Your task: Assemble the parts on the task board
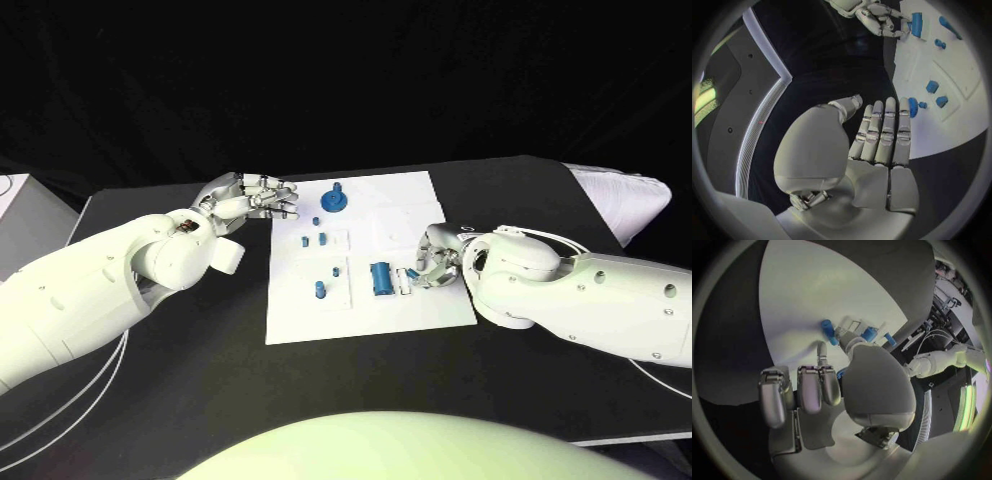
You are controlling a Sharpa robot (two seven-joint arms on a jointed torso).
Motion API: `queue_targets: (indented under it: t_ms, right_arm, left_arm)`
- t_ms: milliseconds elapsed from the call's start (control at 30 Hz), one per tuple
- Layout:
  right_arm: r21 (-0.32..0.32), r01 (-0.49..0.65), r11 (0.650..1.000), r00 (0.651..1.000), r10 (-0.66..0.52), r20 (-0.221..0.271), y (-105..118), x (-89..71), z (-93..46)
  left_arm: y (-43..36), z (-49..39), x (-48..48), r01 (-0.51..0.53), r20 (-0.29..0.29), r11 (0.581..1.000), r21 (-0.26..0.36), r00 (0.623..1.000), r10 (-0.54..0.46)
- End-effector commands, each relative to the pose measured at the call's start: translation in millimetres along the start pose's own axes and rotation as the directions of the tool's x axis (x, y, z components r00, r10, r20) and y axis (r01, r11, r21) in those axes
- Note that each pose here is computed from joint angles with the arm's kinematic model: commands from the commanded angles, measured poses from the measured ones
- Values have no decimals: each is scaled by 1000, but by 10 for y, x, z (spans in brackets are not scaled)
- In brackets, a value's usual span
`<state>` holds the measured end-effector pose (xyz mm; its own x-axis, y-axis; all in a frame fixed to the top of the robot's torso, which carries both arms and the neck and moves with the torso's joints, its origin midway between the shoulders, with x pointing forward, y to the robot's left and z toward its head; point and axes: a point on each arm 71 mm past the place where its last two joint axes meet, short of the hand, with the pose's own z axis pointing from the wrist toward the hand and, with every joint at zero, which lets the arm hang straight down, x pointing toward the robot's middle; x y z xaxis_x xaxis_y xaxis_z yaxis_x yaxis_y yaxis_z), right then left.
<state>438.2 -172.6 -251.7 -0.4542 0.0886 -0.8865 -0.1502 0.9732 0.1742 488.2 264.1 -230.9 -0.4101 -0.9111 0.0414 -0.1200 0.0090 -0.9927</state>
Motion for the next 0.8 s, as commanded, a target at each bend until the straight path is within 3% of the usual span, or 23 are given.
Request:
queue_targets:
  t_ms: [33,800]
  right_arm:
    - [-30,63,998,998,-64,-12,36,23,5]
    - [10,124,992,991,-123,-58,-38,77,10]
  left_arm:
    - [2,1,24,10,-18,1000,3,1000,-10]
    - [3,-5,13,9,-15,1000,-1,1000,-9]
